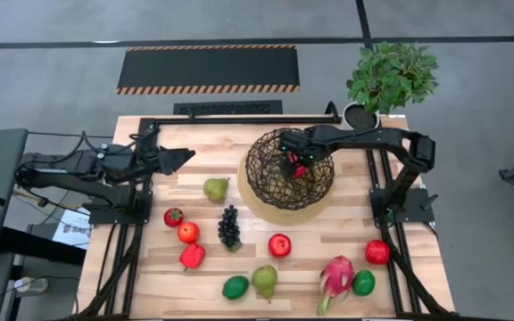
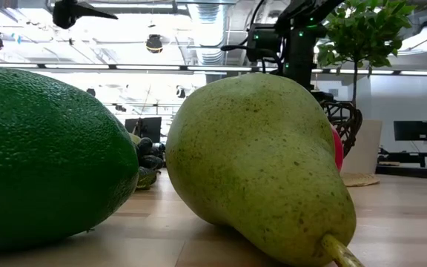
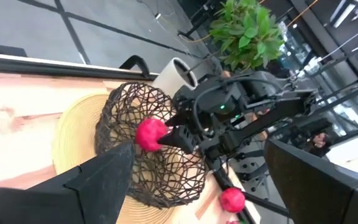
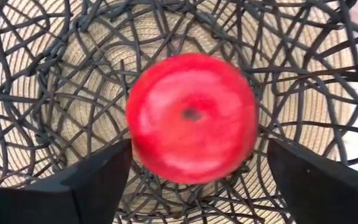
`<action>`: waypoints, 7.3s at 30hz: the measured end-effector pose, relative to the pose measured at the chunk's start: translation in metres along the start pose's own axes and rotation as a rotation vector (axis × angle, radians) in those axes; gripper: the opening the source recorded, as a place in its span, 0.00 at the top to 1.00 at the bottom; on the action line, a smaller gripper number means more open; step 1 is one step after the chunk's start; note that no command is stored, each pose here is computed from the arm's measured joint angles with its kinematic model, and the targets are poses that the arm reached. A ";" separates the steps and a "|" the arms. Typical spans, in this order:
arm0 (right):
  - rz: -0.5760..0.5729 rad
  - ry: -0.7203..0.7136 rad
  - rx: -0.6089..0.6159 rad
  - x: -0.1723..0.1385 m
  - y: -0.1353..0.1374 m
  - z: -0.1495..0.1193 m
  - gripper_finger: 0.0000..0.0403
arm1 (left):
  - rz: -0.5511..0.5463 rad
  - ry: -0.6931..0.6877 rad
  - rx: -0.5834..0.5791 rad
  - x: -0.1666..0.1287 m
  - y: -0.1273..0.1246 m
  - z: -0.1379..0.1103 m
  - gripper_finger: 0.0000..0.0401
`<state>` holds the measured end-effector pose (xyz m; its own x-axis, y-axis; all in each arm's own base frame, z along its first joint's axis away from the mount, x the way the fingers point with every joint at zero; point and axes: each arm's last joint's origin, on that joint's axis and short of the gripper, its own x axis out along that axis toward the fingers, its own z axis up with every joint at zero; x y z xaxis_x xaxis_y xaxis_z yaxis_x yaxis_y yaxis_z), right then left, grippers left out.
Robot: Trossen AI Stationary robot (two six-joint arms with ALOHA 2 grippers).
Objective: Build produce basket
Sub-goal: Put the red apple into the black basket, then put the green pear into the black basket, then put the red tomato into the black basket
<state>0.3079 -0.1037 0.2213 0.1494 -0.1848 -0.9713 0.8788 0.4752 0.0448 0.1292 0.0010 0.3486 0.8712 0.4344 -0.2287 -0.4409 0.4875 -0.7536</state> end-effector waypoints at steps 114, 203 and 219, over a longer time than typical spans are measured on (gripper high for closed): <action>0.212 -0.366 -0.417 -0.189 0.087 0.038 0.49 | 0.349 0.320 -0.104 -0.014 0.041 -0.021 0.14; 0.270 -0.300 -0.583 -0.150 0.066 -0.016 0.13 | 0.824 0.906 0.298 0.008 0.081 -0.139 0.14; 0.277 -0.296 -0.598 -0.151 0.070 -0.021 0.13 | 0.897 0.960 0.382 0.030 0.090 -0.172 0.20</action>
<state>0.3367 -0.0243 0.3663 0.5221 -0.1746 -0.8349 0.4048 0.9123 0.0624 0.1524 -0.0726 0.1677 -0.0057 0.0940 -0.9956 -0.8237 0.5641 0.0579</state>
